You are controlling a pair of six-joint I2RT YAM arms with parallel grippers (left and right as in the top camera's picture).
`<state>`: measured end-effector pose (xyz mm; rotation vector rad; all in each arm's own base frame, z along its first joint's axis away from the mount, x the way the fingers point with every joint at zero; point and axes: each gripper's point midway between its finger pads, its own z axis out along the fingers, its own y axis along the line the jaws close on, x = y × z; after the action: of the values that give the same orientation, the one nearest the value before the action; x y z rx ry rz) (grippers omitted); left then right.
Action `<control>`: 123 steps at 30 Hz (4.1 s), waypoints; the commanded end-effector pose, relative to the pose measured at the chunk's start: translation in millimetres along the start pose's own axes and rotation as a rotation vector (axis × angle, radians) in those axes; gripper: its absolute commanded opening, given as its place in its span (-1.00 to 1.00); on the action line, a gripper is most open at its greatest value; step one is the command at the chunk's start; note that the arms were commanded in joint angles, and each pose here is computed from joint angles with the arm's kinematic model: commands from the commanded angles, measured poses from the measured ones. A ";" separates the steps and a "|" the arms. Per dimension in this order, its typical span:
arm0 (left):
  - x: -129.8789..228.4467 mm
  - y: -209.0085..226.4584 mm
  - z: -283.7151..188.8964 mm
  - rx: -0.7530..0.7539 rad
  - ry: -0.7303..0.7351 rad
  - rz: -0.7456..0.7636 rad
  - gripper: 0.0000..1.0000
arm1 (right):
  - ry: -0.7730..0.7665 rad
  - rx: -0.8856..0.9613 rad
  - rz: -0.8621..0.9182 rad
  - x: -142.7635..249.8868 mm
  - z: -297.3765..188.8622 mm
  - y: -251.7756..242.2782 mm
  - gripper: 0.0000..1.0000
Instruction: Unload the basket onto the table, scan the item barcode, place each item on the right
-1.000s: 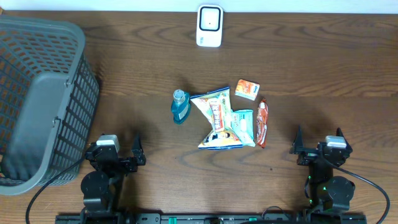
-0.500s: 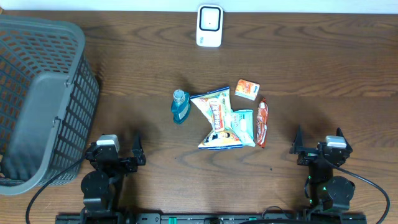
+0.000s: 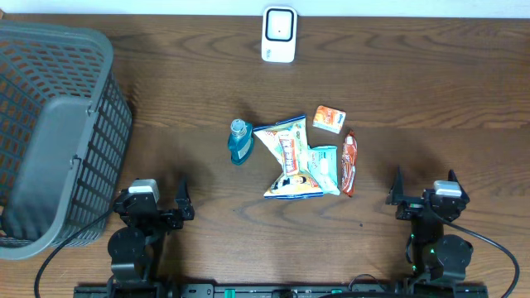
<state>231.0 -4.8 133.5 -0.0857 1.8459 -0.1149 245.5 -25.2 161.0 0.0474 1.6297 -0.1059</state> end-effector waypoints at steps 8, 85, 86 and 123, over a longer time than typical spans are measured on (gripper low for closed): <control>14.5 0.2 2.0 0.005 0.049 0.013 0.96 | -0.029 -0.547 0.556 -42.0 -25.9 82.7 0.99; 14.6 0.3 2.0 0.005 0.049 0.013 0.96 | 0.167 -1.458 -0.868 -47.8 14.9 351.1 0.99; 14.6 0.3 2.0 0.005 0.049 0.013 0.96 | 0.159 -1.465 -0.893 -43.7 14.5 353.3 0.99; 14.6 0.3 2.0 0.005 0.049 0.013 0.96 | 0.524 -0.957 -0.852 14.3 54.3 388.3 0.98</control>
<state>230.9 -4.8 132.3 -0.0863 1.8524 -0.1149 331.2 342.9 98.1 -1.8094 1.7129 -0.1316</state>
